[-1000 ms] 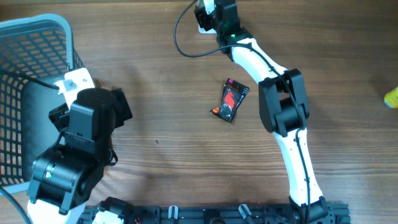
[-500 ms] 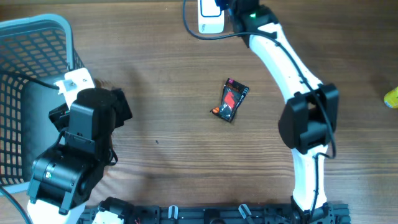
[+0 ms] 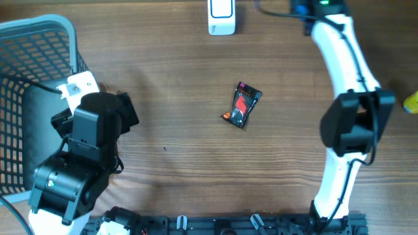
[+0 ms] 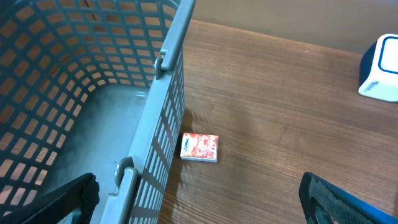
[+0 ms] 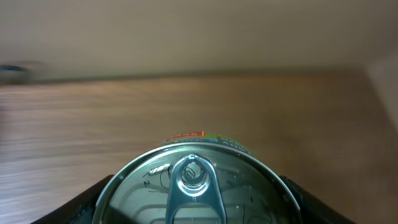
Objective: Scan the item barcode
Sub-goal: 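Carry the silver can away to the right off the table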
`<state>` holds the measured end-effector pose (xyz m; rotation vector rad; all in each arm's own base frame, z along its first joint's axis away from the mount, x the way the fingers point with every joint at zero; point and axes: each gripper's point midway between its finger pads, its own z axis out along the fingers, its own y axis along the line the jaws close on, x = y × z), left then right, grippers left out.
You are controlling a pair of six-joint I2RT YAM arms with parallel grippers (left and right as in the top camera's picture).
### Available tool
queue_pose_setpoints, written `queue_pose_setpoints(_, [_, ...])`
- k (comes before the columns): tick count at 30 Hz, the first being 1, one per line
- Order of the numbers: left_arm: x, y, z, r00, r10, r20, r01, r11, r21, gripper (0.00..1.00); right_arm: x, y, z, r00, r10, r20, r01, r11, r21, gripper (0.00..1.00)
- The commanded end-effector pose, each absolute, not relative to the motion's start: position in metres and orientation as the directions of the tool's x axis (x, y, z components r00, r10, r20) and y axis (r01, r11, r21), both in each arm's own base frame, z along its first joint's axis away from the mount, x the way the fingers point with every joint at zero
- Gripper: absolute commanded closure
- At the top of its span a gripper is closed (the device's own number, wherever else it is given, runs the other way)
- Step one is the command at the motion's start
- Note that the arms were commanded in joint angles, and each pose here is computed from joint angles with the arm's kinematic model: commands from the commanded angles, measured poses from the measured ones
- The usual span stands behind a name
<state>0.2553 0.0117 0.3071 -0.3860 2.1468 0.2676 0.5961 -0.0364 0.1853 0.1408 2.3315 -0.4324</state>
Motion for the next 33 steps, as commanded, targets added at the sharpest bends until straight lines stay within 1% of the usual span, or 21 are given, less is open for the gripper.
queue_pose_setpoints(1, [0.256,0.012,0.309,-0.525,-0.186,-0.83,-0.385,0.922,0.037,0.0,0.581,-0.077,0.19,-0.693,0.201,-0.693,0.347,0.935,-0.076,0.44])
queue_pose_setpoints(4, [0.256,0.012,0.309,-0.526,-0.186,-0.83,-0.385,0.922,0.038,0.0,0.562,-0.111,0.177,-0.703,0.32,-0.636,0.432,0.902,-0.024,0.44])
queue_pose_setpoints(8, [0.255,0.012,0.309,-0.523,-0.194,-0.83,-0.389,0.921,0.031,0.0,0.532,-0.167,0.164,-0.696,0.436,-0.57,0.544,0.839,-0.023,0.43])
queue_pose_setpoints(20, [0.256,0.004,0.304,-0.54,-0.216,-0.813,-0.359,0.933,-0.009,0.0,0.486,-0.274,0.154,-0.601,0.575,-0.555,0.705,0.708,-0.031,0.44])
queue_pose_setpoints(27, [0.256,0.002,0.303,-0.535,-0.242,-0.809,-0.365,0.93,-0.037,0.0,0.468,-0.303,0.106,-0.605,0.641,-0.472,0.739,0.673,-0.034,0.45])
queue_pose_setpoints(33, [0.256,0.001,0.303,-0.537,-0.242,-0.808,-0.364,0.931,-0.037,0.0,0.466,-0.307,0.07,-0.622,0.66,-0.421,0.742,0.668,-0.051,0.44])
